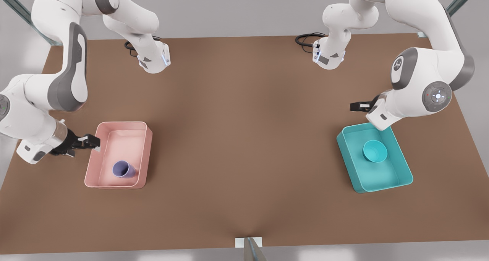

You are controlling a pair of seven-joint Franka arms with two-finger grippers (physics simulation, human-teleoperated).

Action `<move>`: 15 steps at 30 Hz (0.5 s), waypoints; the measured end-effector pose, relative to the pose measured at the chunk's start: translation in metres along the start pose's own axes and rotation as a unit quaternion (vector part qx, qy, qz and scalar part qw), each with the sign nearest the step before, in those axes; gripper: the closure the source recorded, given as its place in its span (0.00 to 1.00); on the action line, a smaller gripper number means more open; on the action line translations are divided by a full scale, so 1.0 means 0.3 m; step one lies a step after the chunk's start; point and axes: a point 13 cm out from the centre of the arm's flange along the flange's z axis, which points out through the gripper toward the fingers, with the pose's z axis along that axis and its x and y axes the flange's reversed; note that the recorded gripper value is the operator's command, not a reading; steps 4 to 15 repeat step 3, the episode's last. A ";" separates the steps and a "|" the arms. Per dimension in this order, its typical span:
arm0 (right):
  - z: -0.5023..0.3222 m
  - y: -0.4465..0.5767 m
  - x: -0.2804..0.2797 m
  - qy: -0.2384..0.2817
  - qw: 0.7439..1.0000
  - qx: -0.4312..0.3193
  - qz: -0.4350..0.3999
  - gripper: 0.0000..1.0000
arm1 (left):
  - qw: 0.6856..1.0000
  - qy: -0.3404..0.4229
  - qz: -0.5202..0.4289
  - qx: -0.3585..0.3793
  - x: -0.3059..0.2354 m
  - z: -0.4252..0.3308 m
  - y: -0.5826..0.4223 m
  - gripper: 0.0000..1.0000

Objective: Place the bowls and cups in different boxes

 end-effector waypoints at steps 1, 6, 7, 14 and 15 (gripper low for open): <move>-0.062 0.032 0.052 0.008 1.000 0.005 -0.001 0.00 | 1.000 0.001 0.001 0.000 0.002 -0.001 0.000 0.00; -0.113 0.070 0.128 0.031 0.999 0.008 0.003 0.00 | 1.000 0.001 0.000 0.000 0.005 -0.004 0.003 0.00; -0.113 0.070 0.128 0.031 0.999 0.008 0.003 0.00 | 1.000 0.001 0.000 0.000 0.005 -0.004 0.003 0.00; -0.113 0.070 0.128 0.031 0.999 0.008 0.003 0.00 | 1.000 0.001 0.000 0.000 0.005 -0.004 0.003 0.00; -0.113 0.070 0.128 0.031 0.999 0.008 0.003 0.00 | 1.000 0.001 0.000 0.000 0.005 -0.004 0.003 0.00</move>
